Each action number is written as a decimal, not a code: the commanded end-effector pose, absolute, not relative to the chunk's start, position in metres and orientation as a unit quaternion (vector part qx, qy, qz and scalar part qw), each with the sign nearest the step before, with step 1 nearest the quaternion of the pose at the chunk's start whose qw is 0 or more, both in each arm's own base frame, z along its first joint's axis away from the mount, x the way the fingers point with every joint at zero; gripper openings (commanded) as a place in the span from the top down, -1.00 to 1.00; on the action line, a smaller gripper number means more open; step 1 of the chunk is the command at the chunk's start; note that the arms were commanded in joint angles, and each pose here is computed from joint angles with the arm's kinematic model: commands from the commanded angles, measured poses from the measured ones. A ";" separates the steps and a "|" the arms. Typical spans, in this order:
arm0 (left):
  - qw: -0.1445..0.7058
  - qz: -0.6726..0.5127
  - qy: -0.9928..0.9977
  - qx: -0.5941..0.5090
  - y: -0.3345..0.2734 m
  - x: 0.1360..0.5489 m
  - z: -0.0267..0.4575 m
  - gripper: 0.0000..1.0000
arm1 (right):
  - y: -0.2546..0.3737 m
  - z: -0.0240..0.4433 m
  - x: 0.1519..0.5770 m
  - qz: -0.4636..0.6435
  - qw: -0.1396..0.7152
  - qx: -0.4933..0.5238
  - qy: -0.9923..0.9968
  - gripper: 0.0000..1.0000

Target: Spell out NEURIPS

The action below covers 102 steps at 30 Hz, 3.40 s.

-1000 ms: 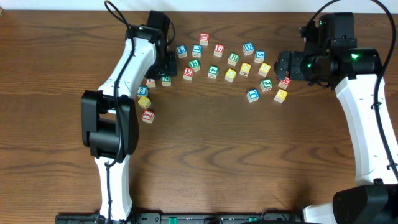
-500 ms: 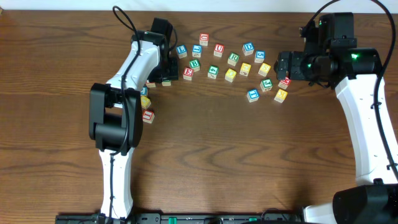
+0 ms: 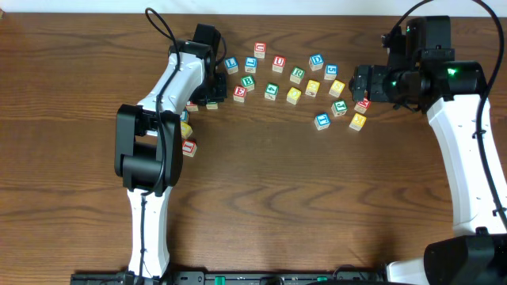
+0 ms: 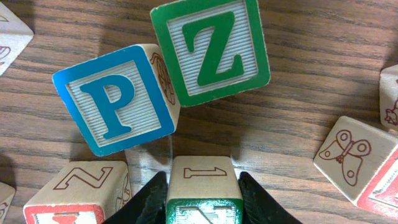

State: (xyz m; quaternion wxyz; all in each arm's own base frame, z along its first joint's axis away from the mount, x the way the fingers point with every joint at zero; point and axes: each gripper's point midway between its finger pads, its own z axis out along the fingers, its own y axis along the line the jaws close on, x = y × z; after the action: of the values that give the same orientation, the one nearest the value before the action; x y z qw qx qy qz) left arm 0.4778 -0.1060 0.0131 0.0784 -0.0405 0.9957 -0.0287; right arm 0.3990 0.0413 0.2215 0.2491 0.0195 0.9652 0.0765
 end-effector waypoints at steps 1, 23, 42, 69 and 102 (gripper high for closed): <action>0.073 -0.019 0.997 -0.035 -0.104 0.474 0.010 0.37 | 0.036 0.230 0.402 0.073 0.260 0.029 0.962 -0.99; 0.081 -0.026 0.996 -0.036 -0.107 0.424 0.122 0.49 | 0.036 0.230 0.402 0.074 0.260 0.028 0.962 -0.99; 0.022 -0.011 0.999 -0.033 -0.141 0.374 0.036 0.49 | 0.036 0.230 0.402 0.074 0.260 0.028 0.962 -0.99; 0.073 0.020 0.997 -0.006 -0.131 0.397 0.011 0.49 | 0.036 0.230 0.402 0.074 0.260 0.028 0.962 -0.99; 0.074 0.020 0.997 -0.006 -0.131 0.394 0.002 0.20 | 0.036 0.230 0.402 0.073 0.260 0.028 0.962 -0.98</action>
State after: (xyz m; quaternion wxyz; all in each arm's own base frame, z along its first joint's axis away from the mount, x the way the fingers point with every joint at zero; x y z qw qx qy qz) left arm 0.3977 -0.1360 0.0113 0.0848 -0.0093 0.9963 0.0086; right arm 0.3992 0.0413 0.2222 0.2499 0.0195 0.9650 0.0766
